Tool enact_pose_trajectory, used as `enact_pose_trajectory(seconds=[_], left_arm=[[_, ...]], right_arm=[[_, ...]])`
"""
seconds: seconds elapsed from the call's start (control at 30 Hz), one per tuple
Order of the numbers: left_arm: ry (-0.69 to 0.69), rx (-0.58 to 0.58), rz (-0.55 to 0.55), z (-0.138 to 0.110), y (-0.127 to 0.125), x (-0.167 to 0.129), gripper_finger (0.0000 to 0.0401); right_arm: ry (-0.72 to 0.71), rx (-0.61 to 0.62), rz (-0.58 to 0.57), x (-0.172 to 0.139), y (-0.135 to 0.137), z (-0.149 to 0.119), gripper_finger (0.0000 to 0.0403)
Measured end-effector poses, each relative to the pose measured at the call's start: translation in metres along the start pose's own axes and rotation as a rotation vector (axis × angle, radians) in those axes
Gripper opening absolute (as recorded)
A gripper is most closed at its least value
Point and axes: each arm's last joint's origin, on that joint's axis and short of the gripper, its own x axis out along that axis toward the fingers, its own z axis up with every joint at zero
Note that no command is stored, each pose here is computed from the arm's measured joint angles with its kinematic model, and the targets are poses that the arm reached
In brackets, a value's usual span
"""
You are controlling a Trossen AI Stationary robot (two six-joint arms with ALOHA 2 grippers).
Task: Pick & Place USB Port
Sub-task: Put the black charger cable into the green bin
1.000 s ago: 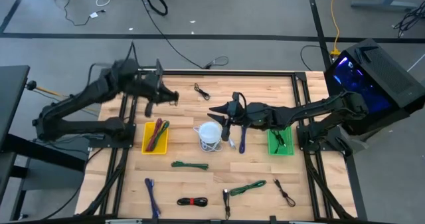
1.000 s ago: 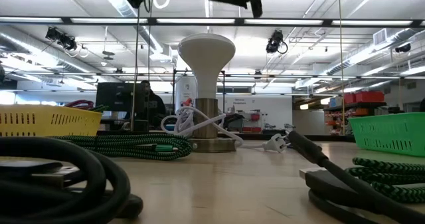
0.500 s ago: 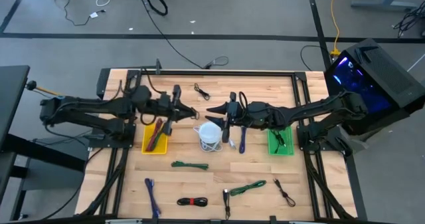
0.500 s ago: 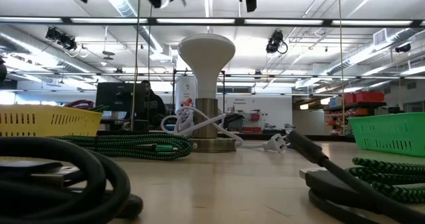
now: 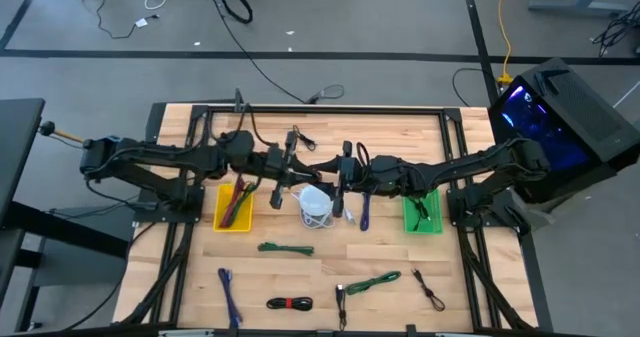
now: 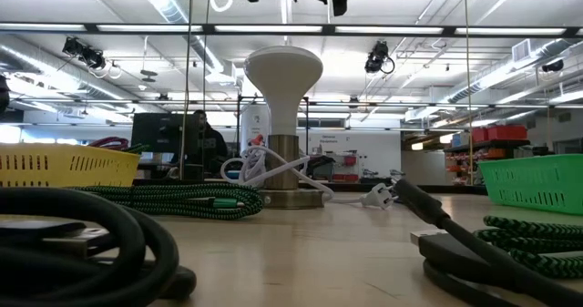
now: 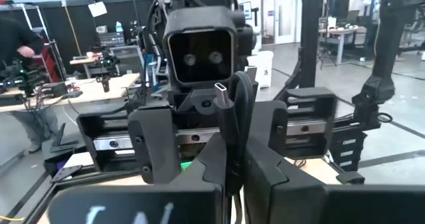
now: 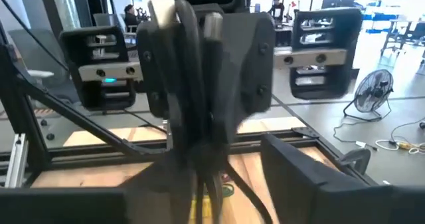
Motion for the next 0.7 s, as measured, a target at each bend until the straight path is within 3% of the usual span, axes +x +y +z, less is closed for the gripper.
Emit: enact_pose_trajectory(seconds=[0.17,0.43,0.7], left_arm=[[0.006,-0.002,0.037,0.002,0.002,0.002,0.0043],[-0.005,0.002,0.038,0.006,0.002,0.001,0.0144],[0.057,0.041,0.064,0.016,0.000,-0.018,0.0172]], right_arm=[[0.009,-0.008,-0.002,0.000,0.000,-0.001,0.0026],[0.061,-0.003,-0.020,-0.002,-0.001,-0.004,0.0010],[0.142,0.003,-0.133,-0.026,-0.007,0.010,0.0010]])
